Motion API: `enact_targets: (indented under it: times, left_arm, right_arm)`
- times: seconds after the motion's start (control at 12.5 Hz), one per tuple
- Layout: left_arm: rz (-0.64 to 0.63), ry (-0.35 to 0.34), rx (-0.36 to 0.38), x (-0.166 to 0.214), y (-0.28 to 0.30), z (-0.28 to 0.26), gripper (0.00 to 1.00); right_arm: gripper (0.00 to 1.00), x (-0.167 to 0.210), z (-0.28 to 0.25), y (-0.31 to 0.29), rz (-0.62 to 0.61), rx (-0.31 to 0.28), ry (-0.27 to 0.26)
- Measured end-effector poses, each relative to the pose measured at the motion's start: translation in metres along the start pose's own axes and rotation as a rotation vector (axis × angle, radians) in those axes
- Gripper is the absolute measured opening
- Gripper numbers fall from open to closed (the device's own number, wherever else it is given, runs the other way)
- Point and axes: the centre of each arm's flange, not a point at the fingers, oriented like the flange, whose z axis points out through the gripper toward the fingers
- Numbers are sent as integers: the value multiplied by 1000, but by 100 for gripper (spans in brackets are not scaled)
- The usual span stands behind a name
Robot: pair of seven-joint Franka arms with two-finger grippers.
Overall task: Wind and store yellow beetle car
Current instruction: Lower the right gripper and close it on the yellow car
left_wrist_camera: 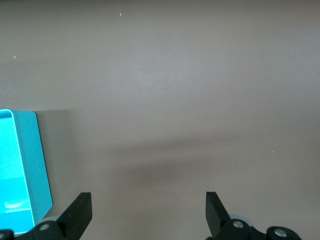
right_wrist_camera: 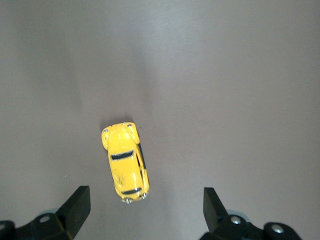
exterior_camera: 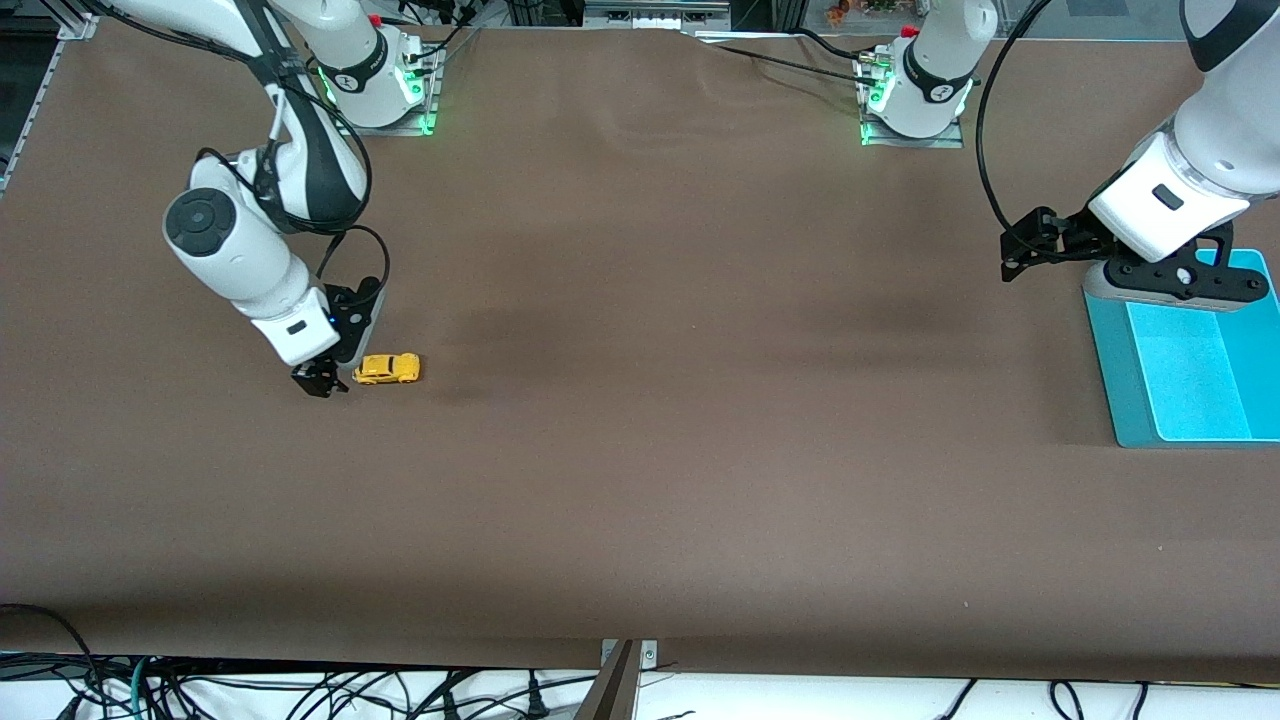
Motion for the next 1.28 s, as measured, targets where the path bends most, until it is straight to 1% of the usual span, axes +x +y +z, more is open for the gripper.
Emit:
enact_targets:
  times: [0.24,0.48,0.64,0.96,1.28]
  left_arm:
    - [0,-4,0,0,0,0,100]
    - [0,-8,0,-1,0,1,100]
    - [0,-11,1,-1,0,1,100]
    - [-1,-13,1,-1,0,1,100]
    - [-1,-14,1,-1,-1,1,100]
  right_arm:
    - [100,-3,27,-14,-33,12,-1]
    - [100,-3,34,-17,-105,-11,9]
    - [100,-4,50,-22,-145,-23,16]
    - [100,-7,78,-38,-163,-41,28]
    - [100,-10,86,-46,-192,-51,32]
